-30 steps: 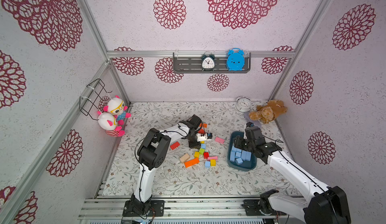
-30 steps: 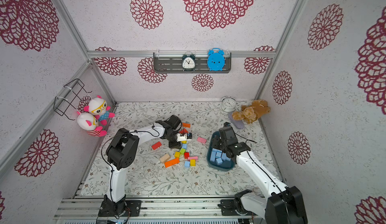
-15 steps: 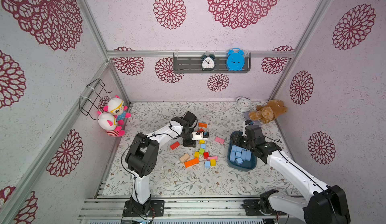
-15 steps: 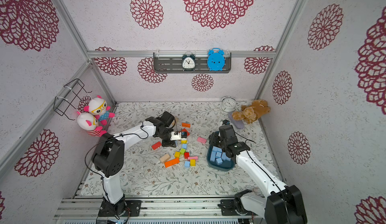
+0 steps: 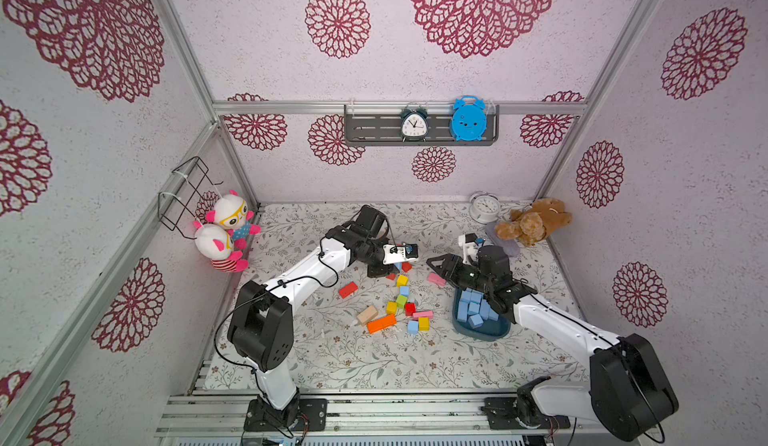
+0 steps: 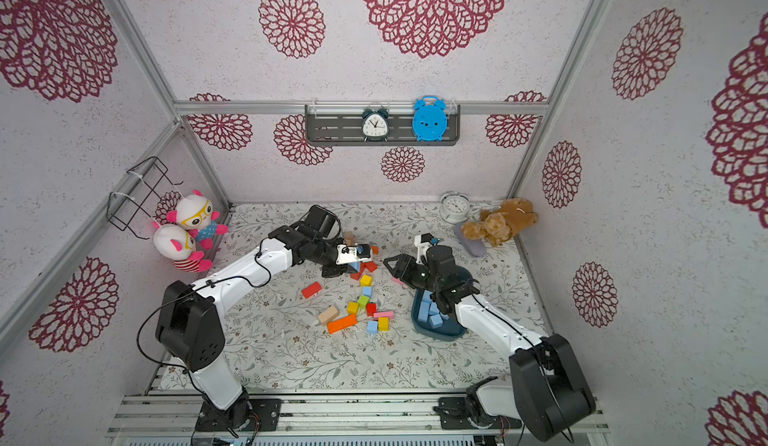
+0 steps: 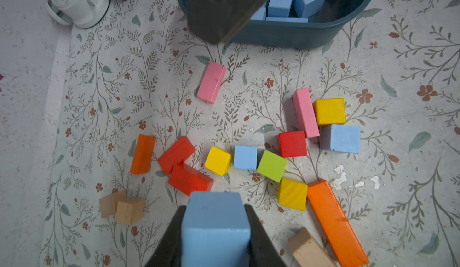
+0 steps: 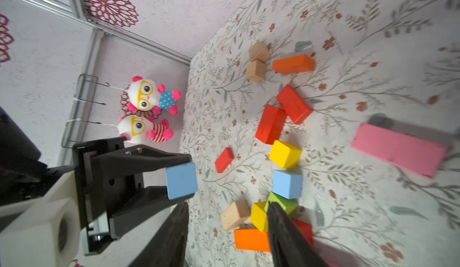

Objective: Pick out the blue building blocks
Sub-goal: Place the building block in the storage box.

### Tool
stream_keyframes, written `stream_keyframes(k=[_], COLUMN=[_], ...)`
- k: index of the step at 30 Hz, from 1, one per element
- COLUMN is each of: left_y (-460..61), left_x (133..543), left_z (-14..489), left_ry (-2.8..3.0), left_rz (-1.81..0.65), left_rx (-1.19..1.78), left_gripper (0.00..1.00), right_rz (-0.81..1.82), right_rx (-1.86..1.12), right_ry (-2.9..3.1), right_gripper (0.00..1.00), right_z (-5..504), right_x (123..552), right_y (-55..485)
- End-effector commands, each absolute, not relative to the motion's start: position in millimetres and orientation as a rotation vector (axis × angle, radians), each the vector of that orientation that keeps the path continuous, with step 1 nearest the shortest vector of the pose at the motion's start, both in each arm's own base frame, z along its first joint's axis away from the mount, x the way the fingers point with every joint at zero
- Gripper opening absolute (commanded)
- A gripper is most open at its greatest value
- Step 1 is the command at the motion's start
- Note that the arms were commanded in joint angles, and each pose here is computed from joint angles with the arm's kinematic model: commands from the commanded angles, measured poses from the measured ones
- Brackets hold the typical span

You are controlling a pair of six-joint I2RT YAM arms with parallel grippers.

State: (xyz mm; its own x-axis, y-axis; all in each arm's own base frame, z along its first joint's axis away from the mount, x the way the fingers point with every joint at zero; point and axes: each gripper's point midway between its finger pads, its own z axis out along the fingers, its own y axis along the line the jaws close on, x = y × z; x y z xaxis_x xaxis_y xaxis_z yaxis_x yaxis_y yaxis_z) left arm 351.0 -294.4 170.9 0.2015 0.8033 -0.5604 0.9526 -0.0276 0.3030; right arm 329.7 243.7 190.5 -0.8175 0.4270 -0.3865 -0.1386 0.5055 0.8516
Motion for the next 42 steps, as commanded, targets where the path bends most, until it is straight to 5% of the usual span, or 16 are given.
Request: stream_keyframes(k=[1,18,24,34,38,42], left_y=[-314,-331,-335,-343,-346,-342], left_x=[351,344,348,349,352,355], left_z=[189,201,205,220,228,227], left_ry=[1.503,1.465,1.473,1.460,1.486,1.524], left_rz=[-0.375,-0.490,-0.491,-0.539,-0.557,-0.533], left_rx=[1.881,1.870,1.842,1.793,1.753,1.737], left_gripper=[0.25,0.25,0.27,0.32,0.45,0.74], right_rz=[1.474,1.555,1.565,1.554,1.535,1.402], right_rx=[0.140,0.054,0.044,0.021,0.012,0.032], right_ry=[2.077,2.044,2.059,2.083,2.061,2.100], right_gripper=[0.55,0.54,0.36,0.44,0.26,0.19], right_z=[232,243,239,227,231,227], right_x=[329,333,329,330,332,335], right_y=[271,301,303,307,304,283])
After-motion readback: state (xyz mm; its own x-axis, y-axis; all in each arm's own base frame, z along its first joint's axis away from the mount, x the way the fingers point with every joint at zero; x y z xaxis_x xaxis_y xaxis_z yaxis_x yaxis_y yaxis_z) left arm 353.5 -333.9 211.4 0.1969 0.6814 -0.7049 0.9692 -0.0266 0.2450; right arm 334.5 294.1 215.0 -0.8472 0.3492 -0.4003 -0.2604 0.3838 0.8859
